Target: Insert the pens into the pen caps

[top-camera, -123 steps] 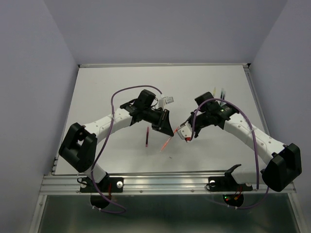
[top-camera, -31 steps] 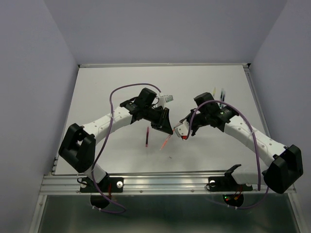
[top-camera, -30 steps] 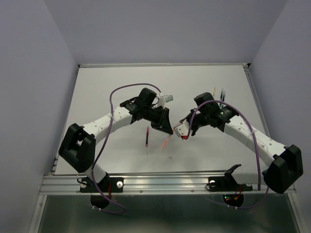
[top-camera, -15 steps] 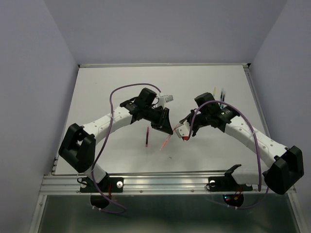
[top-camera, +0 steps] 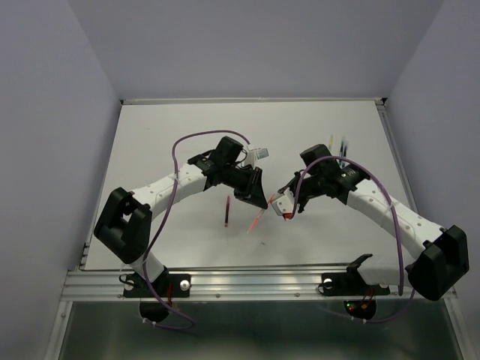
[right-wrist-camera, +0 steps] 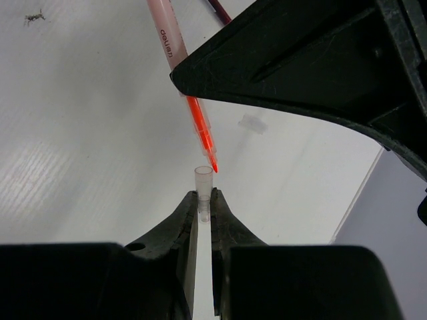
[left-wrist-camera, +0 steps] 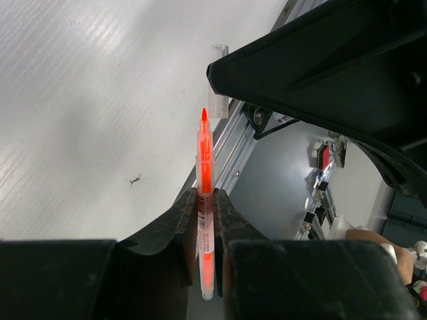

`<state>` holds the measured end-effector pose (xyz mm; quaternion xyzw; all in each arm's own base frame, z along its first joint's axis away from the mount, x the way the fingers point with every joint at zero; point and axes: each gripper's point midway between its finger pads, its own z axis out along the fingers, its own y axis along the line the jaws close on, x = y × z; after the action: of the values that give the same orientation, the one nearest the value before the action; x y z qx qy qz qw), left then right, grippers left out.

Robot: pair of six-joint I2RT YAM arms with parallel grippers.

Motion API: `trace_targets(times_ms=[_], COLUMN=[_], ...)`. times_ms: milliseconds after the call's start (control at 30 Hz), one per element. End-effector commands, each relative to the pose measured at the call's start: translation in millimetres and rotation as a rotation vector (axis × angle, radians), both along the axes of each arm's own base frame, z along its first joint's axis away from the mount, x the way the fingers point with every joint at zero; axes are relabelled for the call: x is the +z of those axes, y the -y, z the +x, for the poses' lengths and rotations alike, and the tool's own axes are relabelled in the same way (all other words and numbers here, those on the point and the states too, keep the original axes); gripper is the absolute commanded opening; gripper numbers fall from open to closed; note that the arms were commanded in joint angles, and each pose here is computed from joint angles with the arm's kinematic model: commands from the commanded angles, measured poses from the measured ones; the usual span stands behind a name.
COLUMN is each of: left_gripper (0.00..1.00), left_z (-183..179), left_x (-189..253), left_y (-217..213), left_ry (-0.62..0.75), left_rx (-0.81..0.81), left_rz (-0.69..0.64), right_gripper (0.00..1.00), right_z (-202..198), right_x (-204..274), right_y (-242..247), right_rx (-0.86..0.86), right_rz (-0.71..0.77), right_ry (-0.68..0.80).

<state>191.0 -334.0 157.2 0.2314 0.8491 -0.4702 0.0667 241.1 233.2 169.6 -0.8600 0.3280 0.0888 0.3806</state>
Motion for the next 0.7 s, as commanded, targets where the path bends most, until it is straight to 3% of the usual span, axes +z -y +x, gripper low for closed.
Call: trace_targets(times_ms=[0,200,667], left_gripper=[0.0,0.0,0.0], left_z=[4.4,5.0,4.3], left_x=[26.0,26.7,24.5], left_y=[7.5,6.5,9.7], left_ry=[0.064,0.069,0.068], left_rx=[-0.015,-0.007,-0.041], left_rz=[-0.059,-0.053,-0.057], right_gripper=[0.02,0.02,0.02], right_z=[9.1,17.9,15.5], right_x=[13.4,6.6,18.3], right_y=[-3.3,0.0,-9.2], right_rx=[-0.03,-0.067,-0.054], right_rz=[0.021,-0.015,0.063], right_ry=[0.044,0.041,0.054])
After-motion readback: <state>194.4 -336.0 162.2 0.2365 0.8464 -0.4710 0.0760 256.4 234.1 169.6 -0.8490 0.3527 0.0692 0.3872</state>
